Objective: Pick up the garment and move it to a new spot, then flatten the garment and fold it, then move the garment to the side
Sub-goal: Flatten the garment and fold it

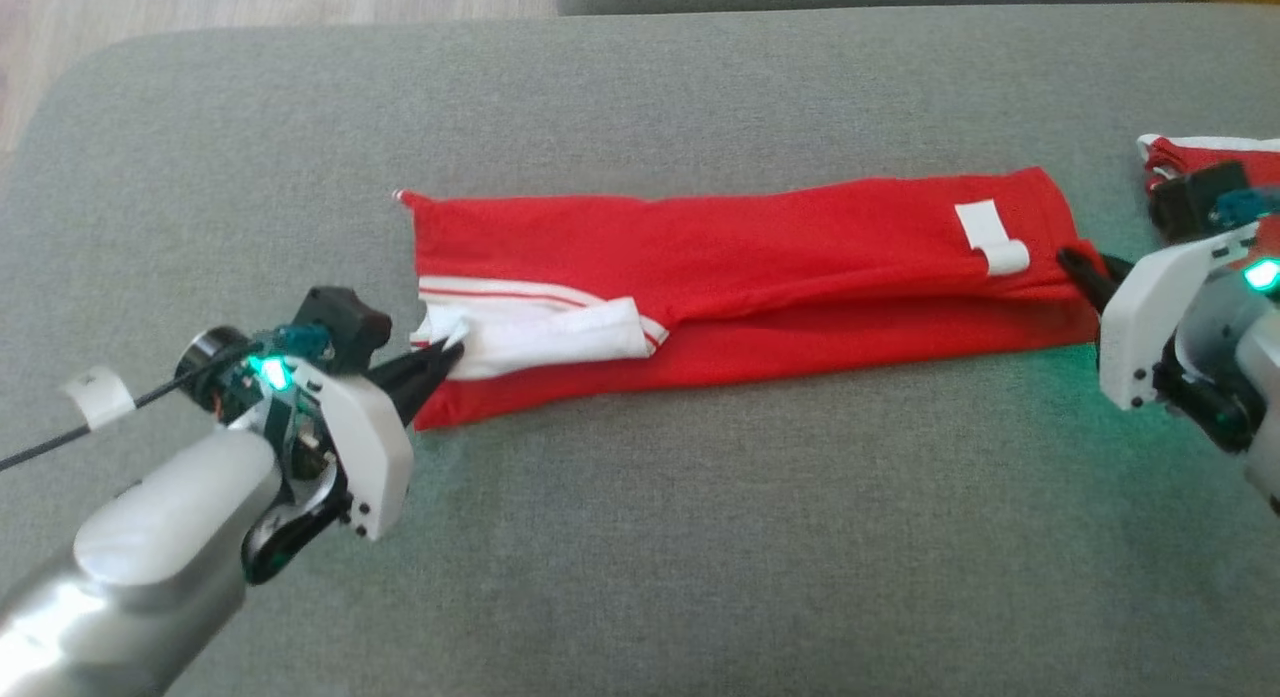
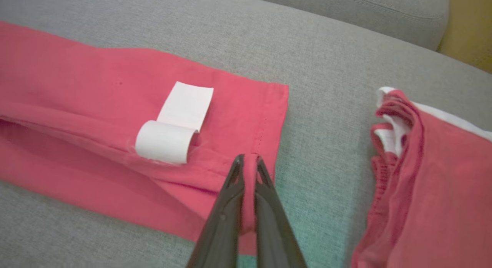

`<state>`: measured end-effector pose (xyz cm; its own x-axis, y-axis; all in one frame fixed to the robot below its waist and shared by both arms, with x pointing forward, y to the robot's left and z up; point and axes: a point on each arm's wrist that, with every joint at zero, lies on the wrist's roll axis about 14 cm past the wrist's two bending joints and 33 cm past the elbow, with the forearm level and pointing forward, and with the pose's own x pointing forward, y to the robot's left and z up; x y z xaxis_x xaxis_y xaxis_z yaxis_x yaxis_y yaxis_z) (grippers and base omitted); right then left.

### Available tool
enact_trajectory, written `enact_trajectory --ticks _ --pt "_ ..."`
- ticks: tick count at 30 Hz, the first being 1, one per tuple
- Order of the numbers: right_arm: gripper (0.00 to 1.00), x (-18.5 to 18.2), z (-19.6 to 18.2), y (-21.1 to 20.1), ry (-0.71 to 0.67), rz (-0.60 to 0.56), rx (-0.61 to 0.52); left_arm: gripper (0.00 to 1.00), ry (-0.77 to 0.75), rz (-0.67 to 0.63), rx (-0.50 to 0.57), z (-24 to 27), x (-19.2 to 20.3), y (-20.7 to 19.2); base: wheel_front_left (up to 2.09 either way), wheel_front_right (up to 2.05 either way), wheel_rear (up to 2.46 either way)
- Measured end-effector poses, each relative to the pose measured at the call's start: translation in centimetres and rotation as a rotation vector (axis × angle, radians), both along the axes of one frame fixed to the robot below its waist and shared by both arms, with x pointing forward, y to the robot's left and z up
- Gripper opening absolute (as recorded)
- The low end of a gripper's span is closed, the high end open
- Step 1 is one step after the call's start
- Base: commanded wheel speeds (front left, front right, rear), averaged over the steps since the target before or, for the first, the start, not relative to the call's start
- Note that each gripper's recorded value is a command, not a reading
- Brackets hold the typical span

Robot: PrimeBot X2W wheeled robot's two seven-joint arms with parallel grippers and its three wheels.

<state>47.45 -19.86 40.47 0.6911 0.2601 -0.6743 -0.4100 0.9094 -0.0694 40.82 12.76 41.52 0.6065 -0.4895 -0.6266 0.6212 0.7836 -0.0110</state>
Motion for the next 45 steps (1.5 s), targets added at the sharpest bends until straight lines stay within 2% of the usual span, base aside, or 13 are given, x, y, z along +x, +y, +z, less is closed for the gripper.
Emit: enact_trajectory --ticks 5,6,7,8,12,16,24,28,32,35,38,39,45 --pt "0.0 -0.7 -0.5 -0.3 0.033 -0.002 -0.007 0.0 0.056 0.004 -0.01 -0.4 -1.0 -0.4 0.0 0.0 0.0" --pt "0.11 -0.9 -0.7 -0.4 0.048 -0.007 -0.006 0.0 0.066 0.005 -0.011 -0.5 -1.2 -0.5 0.0 0.0 0.0" --pt "0.69 -1.0 -0.8 -0.4 0.054 -0.01 -0.005 0.64 0.076 0.003 -0.01 -0.5 -1.3 -0.5 0.0 0.0 0.0" --pt "1.0 -1.0 -0.7 -0.5 0.054 -0.014 -0.003 1.0 0.076 0.003 -0.009 -0.5 -1.2 -0.6 0.0 0.0 0.0" --pt "1.0 -0.7 -0.2 -1.0 0.037 -0.044 0.024 1.0 0.023 0.033 -0.033 0.4 -0.4 -0.7 0.0 0.0 0.0" --pt "1.0 0.7 2.0 -1.1 -0.062 -0.084 0.094 1.0 -0.11 0.107 -0.113 3.0 1.8 -0.8 0.0 0.0 0.0" --pt "1.0 4.7 10.5 1.1 -0.416 -0.179 0.385 1.0 -0.445 0.321 -0.382 10.8 6.0 -0.7 0.0 0.0 0.0" --pt "1.0 4.9 12.5 2.7 -0.538 -0.204 0.504 1.0 -0.503 0.428 -0.459 11.6 5.9 0.8 0.0 0.0 0.0" --pt "1.0 4.0 11.4 4.2 -0.549 -0.22 0.548 1.0 -0.534 0.509 -0.474 11.5 5.3 2.2 0.0 0.0 0.0" --pt "1.0 3.2 11.7 4.6 -0.586 -0.273 0.618 1.0 -0.587 0.548 -0.5 12.2 5.0 2.6 0.0 0.0 0.0" --pt "1.0 2.2 11.3 5.1 -0.605 -0.284 0.625 1.0 -0.602 0.566 -0.504 12.0 4.3 2.6 0.0 0.0 0.0" --pt "1.0 0.8 10.2 5.4 -0.601 -0.331 0.656 1.0 -0.589 0.591 -0.502 10.8 3.4 2.7 0.0 0.0 0.0" --pt "1.0 -3.5 6.2 6.8 -0.539 -0.378 0.635 1.0 -0.537 0.66 -0.498 7.6 1.1 3.1 0.0 0.0 0.0"
